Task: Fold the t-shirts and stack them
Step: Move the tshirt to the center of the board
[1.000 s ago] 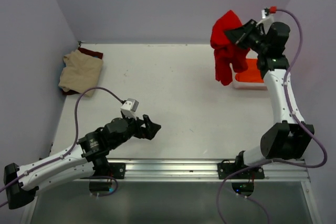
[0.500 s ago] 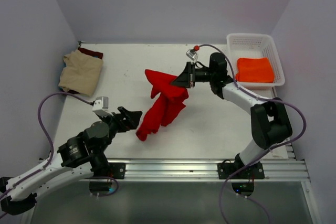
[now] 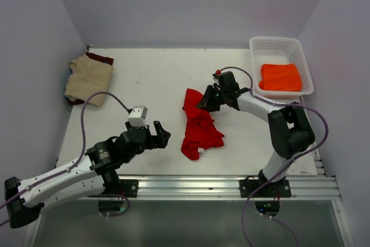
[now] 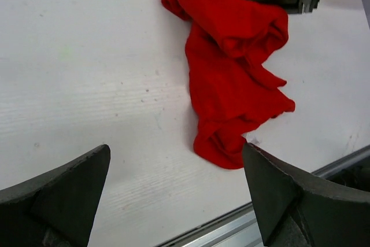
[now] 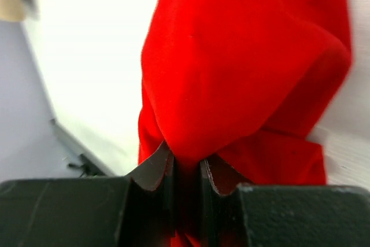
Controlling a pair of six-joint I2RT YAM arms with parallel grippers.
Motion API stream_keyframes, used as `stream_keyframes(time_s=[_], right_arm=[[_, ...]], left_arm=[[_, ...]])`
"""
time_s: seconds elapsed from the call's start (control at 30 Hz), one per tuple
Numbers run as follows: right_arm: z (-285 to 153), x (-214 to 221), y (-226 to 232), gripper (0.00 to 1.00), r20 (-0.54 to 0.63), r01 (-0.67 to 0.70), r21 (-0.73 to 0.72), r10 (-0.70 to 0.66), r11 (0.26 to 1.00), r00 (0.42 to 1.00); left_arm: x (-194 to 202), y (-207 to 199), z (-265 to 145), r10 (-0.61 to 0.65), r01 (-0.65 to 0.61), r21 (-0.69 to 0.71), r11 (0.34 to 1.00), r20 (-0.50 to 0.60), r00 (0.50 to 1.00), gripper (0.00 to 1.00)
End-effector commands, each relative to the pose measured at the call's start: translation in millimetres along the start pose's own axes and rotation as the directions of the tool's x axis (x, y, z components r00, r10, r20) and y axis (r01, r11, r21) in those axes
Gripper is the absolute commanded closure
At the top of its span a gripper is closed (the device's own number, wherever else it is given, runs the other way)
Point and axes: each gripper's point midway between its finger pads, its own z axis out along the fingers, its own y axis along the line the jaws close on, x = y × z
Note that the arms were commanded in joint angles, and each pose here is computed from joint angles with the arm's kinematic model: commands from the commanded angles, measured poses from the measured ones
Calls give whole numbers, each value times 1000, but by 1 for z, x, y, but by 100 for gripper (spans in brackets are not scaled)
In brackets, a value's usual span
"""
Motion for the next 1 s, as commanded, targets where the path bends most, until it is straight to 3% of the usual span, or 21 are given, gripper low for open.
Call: stream_keyframes(time_s=[0.0, 0.17, 0.37, 0.63, 0.97], right_arm=[[-16, -22, -14, 100, 102, 54, 168, -72, 984, 992], [-24, -31, -17, 100, 131, 75, 213, -104, 974, 986], [-16, -33, -8, 100, 106, 91, 173, -110, 981, 988], [-18, -31, -1, 100, 102, 118, 135, -132, 984, 986], [-22, -27, 4, 100, 94, 144, 108, -154, 984, 984]], left_arm=[[15, -39, 9, 8, 4, 174, 985, -72, 997, 0], [49, -67, 14, -2, 62, 344, 937, -172, 985, 0], [94, -59, 35, 64, 28, 388, 921, -224, 973, 0], [94, -64, 59, 90, -29, 419, 907, -127, 988, 0], [108, -60, 87, 142, -94, 402, 911, -92, 986, 2]])
